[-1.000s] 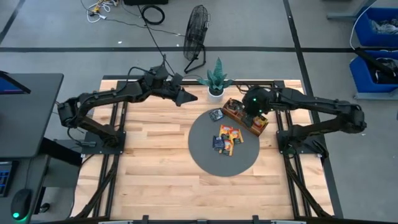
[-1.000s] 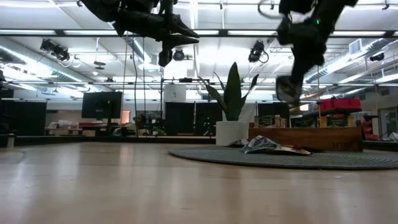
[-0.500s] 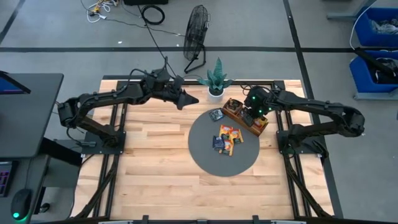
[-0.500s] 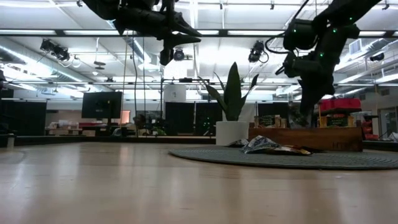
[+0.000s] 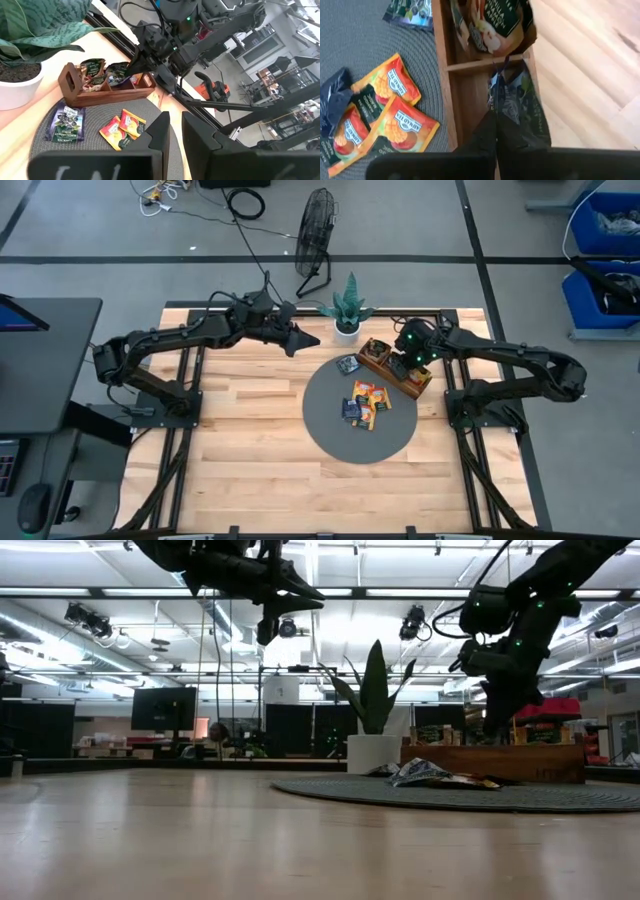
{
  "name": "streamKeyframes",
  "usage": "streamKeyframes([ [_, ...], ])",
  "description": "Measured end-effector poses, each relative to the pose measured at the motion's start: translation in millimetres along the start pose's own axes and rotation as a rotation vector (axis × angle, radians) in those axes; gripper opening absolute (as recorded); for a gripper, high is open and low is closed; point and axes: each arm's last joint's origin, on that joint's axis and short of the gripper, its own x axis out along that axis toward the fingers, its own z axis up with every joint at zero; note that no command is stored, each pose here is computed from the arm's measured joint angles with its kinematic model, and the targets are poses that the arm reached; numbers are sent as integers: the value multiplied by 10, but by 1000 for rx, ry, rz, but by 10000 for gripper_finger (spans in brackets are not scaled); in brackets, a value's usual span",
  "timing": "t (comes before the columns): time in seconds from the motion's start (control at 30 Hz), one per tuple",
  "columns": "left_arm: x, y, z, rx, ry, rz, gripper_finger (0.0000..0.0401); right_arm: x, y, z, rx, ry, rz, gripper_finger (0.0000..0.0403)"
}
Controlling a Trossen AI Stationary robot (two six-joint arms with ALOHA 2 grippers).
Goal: Pick & Place Tea
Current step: Put the purple tea bag into the wooden organizer
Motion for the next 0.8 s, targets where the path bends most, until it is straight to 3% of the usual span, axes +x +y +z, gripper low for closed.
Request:
streamKeyframes([
  [0.27, 0, 0, 0, 0, 0, 0, 50, -4, -31, 16, 24, -3, 30, 9],
  [0.8, 1, 1, -1, -1, 1, 0, 50, -55, -22, 50, -8, 1, 15, 97],
])
